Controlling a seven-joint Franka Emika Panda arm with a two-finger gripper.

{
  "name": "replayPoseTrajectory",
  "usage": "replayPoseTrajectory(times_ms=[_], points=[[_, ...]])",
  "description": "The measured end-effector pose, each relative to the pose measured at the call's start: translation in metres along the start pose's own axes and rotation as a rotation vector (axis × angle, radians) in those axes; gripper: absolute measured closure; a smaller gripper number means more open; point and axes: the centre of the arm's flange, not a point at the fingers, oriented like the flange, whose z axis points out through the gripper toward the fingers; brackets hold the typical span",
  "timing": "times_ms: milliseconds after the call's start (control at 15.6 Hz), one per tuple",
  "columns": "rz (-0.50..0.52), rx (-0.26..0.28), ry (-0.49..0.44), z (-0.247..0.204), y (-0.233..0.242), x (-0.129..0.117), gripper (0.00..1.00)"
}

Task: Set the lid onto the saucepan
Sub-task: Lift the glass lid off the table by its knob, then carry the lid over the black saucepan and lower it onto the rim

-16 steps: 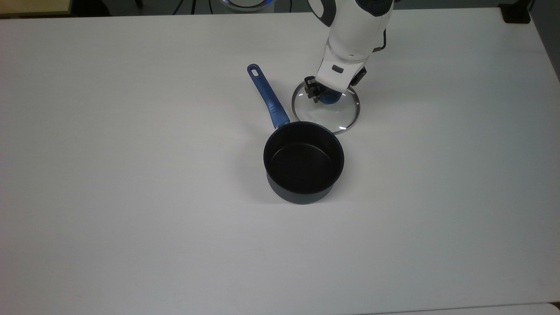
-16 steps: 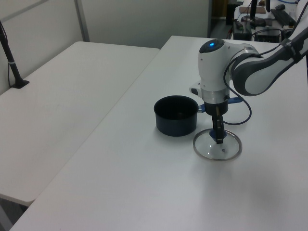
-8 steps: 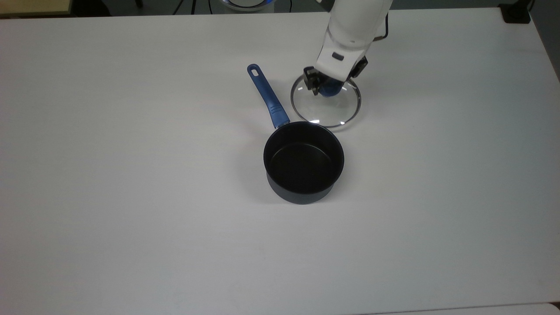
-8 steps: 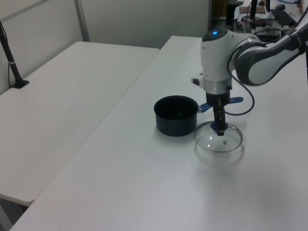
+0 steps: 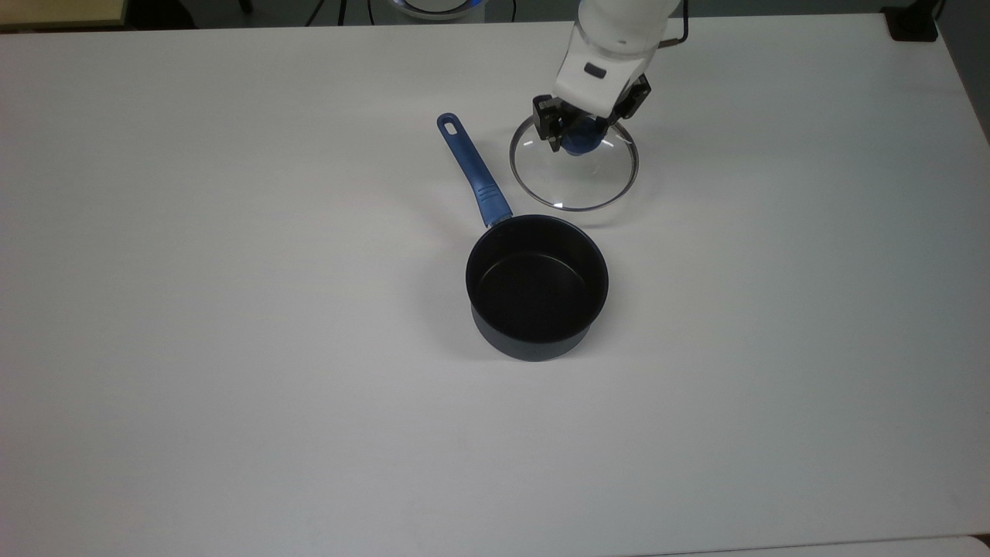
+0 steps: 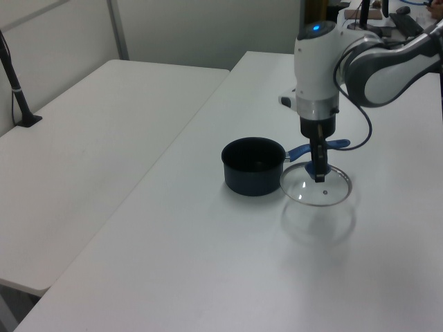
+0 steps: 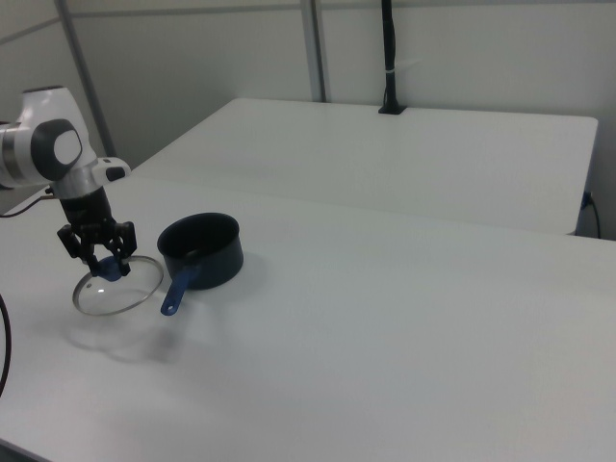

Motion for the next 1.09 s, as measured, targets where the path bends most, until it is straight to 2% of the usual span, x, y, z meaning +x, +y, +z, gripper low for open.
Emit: replayPoseTrajectory(times_ms=[449, 706, 1092], points=[[0.042, 0.004, 0.039, -0.035, 0.023, 0.007, 0.39], [0.104, 0.027, 0.092, -0.060, 0.053, 0.017, 0.39], [0.176, 0.073, 0.115, -0.074, 0.085, 0.043, 0.39]])
